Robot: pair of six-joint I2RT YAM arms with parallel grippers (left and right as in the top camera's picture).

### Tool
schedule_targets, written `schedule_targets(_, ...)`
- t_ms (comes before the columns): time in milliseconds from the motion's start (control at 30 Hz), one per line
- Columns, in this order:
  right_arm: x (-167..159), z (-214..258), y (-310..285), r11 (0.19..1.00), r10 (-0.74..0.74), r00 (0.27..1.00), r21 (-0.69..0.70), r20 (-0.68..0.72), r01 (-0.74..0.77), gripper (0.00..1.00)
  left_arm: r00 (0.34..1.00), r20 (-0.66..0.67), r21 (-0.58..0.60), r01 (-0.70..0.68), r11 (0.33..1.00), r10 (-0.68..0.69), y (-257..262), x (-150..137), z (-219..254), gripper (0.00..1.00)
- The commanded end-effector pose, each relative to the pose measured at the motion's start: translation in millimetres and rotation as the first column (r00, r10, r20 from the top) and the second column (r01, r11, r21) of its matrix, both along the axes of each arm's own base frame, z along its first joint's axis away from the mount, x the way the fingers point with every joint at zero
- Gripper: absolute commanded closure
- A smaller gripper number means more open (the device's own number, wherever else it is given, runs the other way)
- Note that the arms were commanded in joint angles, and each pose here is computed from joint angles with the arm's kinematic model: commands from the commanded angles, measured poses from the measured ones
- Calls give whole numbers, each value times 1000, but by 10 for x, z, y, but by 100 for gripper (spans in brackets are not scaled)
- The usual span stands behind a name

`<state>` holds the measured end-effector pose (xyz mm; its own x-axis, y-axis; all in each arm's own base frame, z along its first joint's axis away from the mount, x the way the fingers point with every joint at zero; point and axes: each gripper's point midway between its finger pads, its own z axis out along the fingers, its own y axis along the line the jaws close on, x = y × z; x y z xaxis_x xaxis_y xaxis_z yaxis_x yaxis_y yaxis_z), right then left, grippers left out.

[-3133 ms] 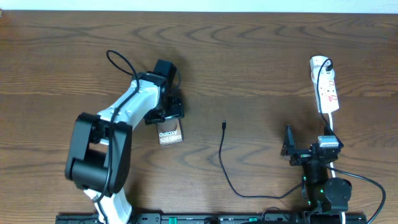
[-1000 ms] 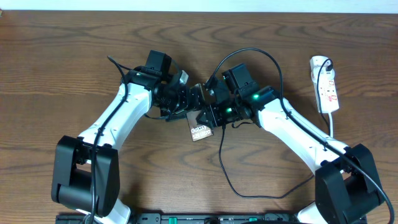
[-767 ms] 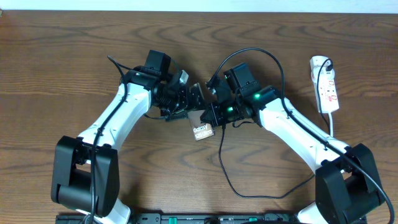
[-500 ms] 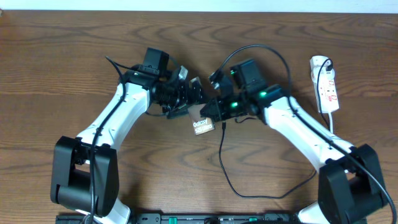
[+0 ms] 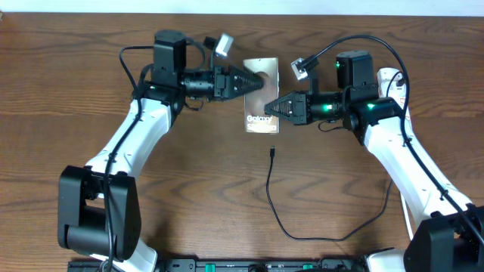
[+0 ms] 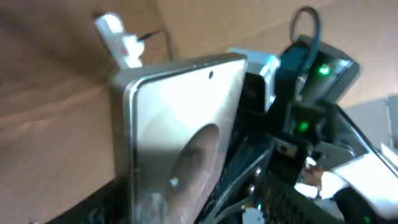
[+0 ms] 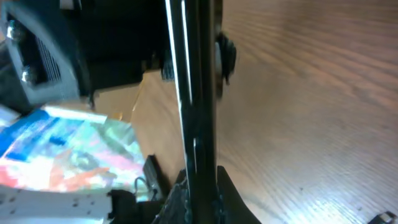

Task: Plug charger to phone and switch on socket

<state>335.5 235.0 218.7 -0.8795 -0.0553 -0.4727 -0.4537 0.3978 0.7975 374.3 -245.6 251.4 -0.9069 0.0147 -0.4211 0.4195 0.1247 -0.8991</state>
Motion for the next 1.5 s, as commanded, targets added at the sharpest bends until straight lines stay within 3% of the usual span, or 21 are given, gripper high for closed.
schedule_targets(0,-69,152,97,997,51,998,48,28,-53,99,989,-14,-82,148,986,-150,-63,-278,323,38)
schedule_targets(200,29,271,122,996,30,997,80,68,-36,99,971,19,-102,240,965,-240,-173,-455,387,45)
schedule_targets(400,59,312,127,995,17,998,95,57,-22,99,964,20,-102,266,958,-266,-260,-527,386,65)
schedule_targets(533,87,312,91,995,1,999,98,42,-5,99,964,20,-102,267,958,-266,-262,-529,386,68)
schedule_targets(667,107,307,54,995,-12,1000,98,29,9,98,964,20,-102,266,959,-266,-261,-527,386,89)
schedule_targets(733,85,307,56,995,-1,1000,102,24,-1,90,965,20,-102,263,959,-263,-255,-520,385,92)
schedule_targets(800,28,344,74,992,41,998,119,55,-47,72,967,24,-98,253,962,-252,-260,-500,378,92)
schedule_targets(867,-34,388,81,985,87,992,140,93,-99,61,970,35,-94,243,965,-241,-263,-481,370,93)
schedule_targets(900,-45,392,54,984,94,991,145,100,-108,48,971,63,-89,236,968,-231,-267,-463,361,93)
schedule_targets(1067,70,231,-171,996,29,994,79,106,-38,31,983,98,-49,160,986,-155,-279,-344,222,93)
schedule_targets(1200,90,95,-387,1000,1,995,30,103,-4,15,1000,16,108,-13,994,12,-220,-158,-266,92)
schedule_targets(1300,121,-137,-588,994,-77,996,-74,36,79,12,977,-42,394,-176,902,209,38,-37,-897,92)
schedule_targets(1367,119,-383,-758,967,-157,987,-206,-26,148,11,940,-31,611,-251,751,339,349,-25,-1304,92)
schedule_targets(1467,22,-778,-1050,865,-270,960,-458,-80,205,11,905,55,801,-292,522,421,754,-65,-1627,93)
